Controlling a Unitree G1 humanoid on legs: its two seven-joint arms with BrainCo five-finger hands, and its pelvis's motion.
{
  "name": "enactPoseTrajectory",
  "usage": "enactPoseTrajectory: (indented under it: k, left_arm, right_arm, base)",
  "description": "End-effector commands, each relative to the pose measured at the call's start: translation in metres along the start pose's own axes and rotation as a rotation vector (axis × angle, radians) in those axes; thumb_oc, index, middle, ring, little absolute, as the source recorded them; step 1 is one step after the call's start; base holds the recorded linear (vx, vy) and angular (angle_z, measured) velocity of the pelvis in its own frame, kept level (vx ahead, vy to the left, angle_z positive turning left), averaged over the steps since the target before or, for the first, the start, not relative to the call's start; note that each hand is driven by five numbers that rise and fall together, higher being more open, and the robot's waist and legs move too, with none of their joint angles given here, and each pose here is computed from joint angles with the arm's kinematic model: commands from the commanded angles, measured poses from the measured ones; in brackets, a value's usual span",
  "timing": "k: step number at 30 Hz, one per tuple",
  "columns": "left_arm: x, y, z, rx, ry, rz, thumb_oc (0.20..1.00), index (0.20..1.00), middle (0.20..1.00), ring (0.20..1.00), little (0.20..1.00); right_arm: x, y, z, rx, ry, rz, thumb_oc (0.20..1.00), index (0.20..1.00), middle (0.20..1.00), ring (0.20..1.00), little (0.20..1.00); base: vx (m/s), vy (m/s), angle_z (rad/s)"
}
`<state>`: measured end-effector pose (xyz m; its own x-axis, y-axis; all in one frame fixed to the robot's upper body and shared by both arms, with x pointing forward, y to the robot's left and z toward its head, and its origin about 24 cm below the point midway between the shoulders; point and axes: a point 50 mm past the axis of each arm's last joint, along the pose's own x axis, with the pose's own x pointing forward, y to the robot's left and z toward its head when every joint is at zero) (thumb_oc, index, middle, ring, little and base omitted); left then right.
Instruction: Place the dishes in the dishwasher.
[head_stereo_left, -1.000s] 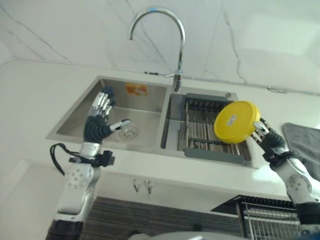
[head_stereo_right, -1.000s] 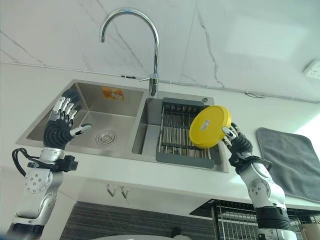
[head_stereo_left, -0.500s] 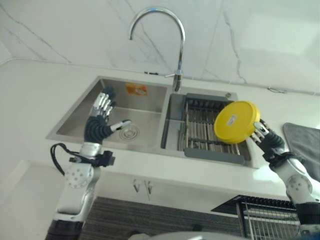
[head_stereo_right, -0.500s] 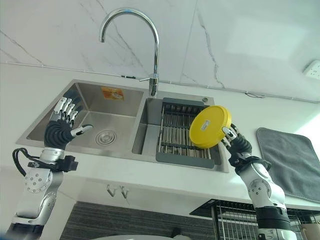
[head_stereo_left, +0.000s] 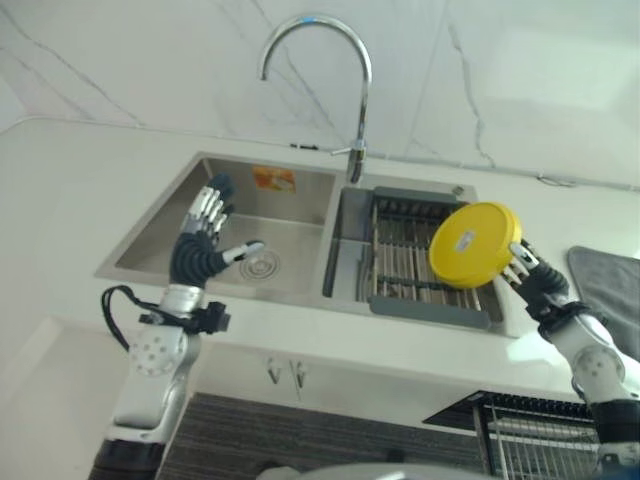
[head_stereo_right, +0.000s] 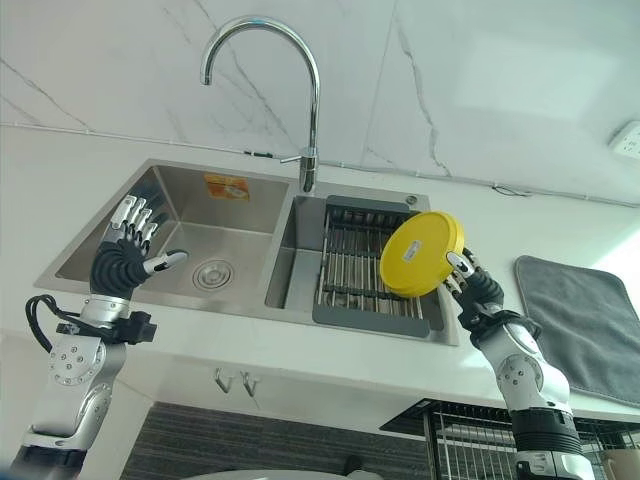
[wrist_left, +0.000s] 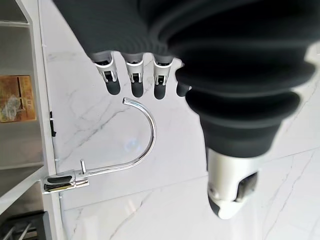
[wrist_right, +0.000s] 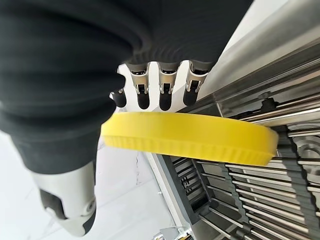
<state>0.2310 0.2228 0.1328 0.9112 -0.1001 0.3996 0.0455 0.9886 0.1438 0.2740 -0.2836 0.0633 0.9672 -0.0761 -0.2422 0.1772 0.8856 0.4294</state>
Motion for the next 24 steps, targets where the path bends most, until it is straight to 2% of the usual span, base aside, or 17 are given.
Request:
enactPoseTrajectory:
  k: [1,24]
  left_arm:
    - [0.0122,0.0048,0.0153,0.044,-0.081,-0.018,1.000,1.000,1.000,1.000,1.000]
    - [0.0152,0.0012,0.0130,0.040,-0.058,-0.042,1.000,1.000,1.000,1.000,1.000]
  right_arm:
    - [0.0139,0.0110,0.0447,-0.064,-0.117,0.035,1.000,1.000,1.000,1.000,1.000]
    - [0.0226,0.0043,0.0497,-0.140,-0.074,-0.004,1.000,1.000,1.000,1.000,1.000]
  base:
    - [0.00,0.000,0.00]
    - [0.00,0.000,0.00]
